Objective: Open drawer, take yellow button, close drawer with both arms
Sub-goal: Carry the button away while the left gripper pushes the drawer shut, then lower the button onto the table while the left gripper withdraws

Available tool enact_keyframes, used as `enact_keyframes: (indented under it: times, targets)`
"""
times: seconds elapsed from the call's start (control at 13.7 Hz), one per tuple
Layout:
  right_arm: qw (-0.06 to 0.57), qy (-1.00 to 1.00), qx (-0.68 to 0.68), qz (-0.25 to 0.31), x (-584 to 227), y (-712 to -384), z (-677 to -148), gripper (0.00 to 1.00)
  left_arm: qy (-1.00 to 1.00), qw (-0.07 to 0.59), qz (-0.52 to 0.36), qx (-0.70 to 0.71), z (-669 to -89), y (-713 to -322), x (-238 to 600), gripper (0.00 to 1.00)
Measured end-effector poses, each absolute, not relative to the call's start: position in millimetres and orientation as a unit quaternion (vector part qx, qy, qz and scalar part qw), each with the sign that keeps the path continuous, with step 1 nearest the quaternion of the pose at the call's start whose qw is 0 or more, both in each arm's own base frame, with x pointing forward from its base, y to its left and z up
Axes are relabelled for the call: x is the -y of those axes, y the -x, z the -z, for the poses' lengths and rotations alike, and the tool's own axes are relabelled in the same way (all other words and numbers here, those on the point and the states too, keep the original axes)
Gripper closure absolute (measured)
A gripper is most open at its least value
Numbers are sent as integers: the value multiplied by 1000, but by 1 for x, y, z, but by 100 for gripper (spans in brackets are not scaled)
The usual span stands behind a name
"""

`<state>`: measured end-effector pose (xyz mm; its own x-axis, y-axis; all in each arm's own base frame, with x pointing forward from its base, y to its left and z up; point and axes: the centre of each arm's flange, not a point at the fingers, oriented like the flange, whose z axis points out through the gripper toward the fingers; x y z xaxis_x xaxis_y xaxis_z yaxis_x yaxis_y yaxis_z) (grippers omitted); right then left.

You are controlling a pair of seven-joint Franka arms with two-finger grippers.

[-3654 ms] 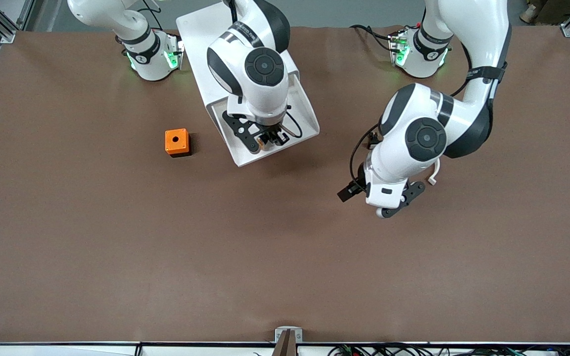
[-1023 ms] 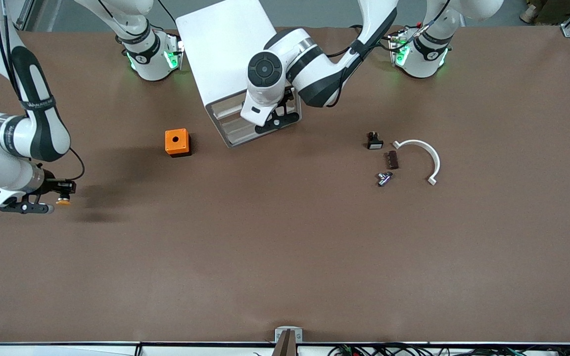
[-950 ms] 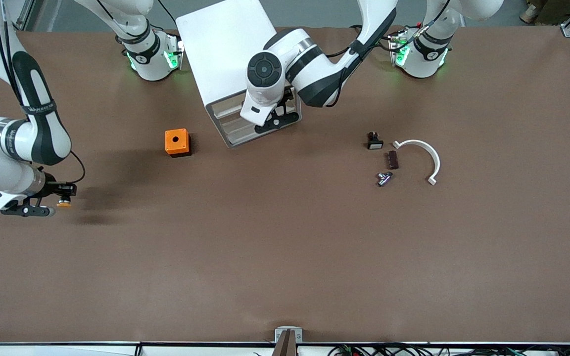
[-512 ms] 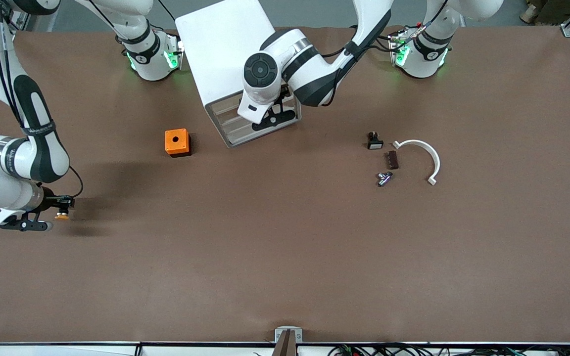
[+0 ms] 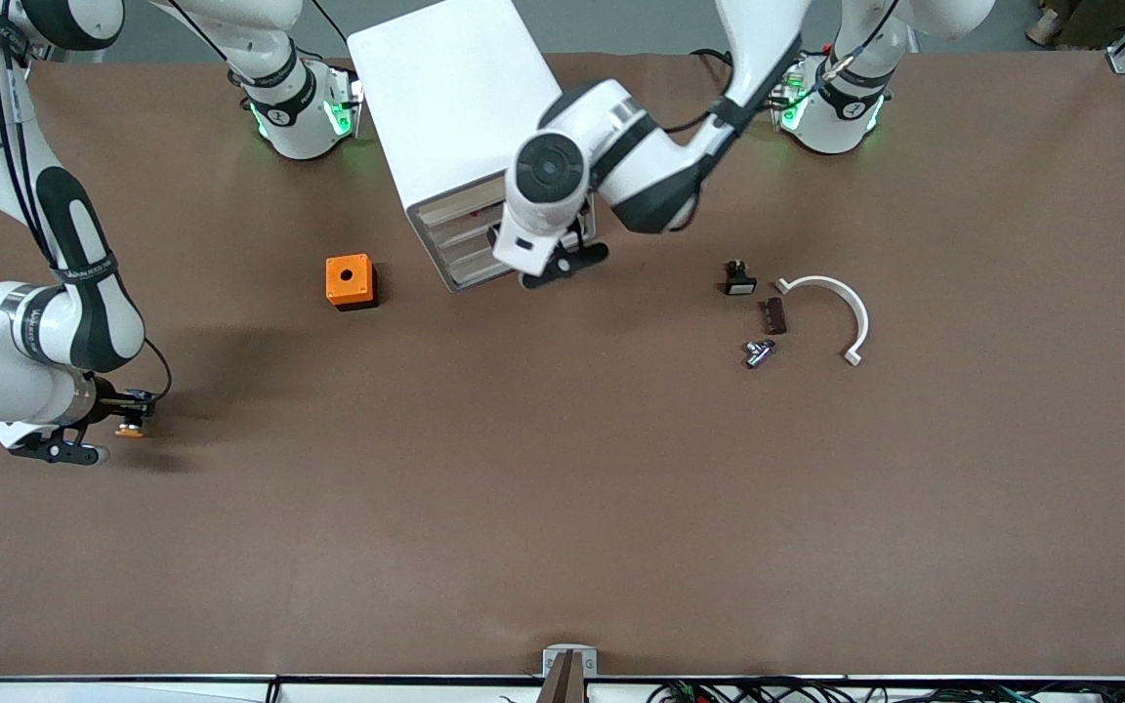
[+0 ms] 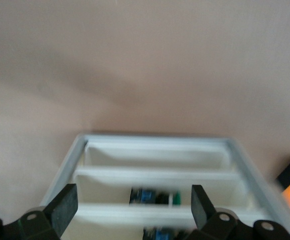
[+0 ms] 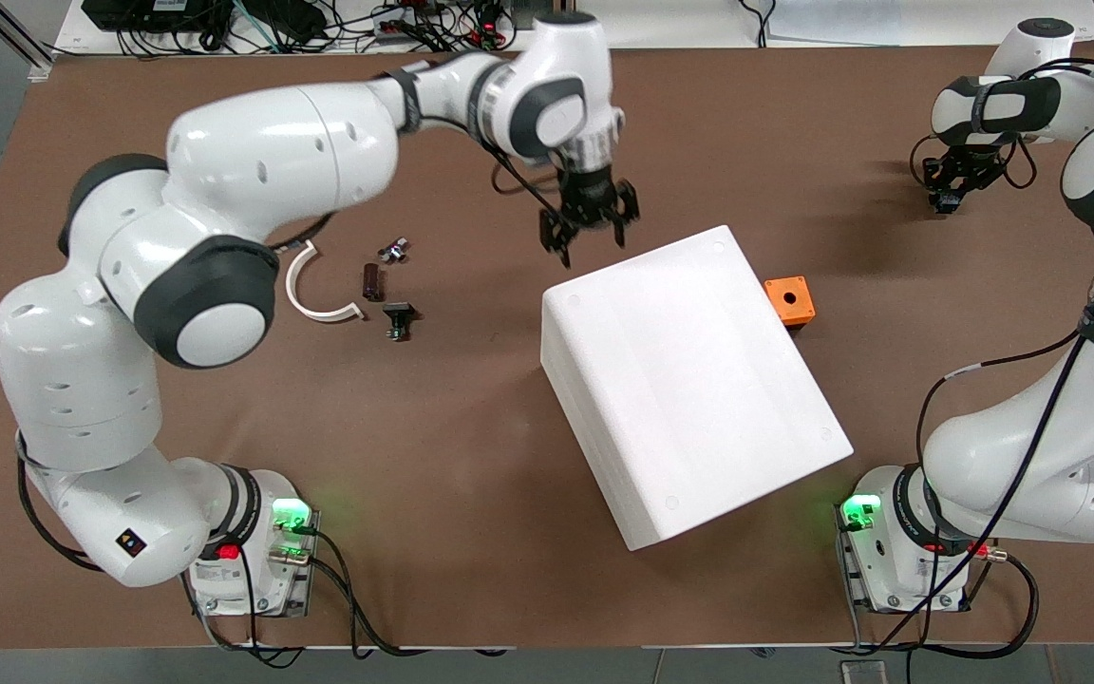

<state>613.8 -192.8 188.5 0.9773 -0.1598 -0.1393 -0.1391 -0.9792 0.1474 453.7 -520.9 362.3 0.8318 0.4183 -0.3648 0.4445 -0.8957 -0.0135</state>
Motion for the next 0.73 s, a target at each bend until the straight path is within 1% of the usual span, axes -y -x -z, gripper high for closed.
enact_keyframes:
  times: [0.15,0.29,0.37,0.51,0.58,0.73]
  targets:
    - [69,-992,76,75,193,-614,-188,59,-956,53,155,-245,-381,-509,469,0]
    - [69,-992,76,76,193,-614,-188,58,-964,43,96,-243,-403,-553,420,0]
    - [69,-992,77,75,193,-614,-188,52,-968,30,62,-241,-414,-568,401,0]
    - [69,-992,77,74,193,-615,-189,34,-970,1,12,-242,-433,-586,372,0]
    - [69,-992,76,73,194,-616,-191,23,-970,-15,1,-244,-439,-591,358,0]
    - [70,-992,74,71,193,-619,-194,5,-968,-37,-20,-247,-450,-606,325,0]
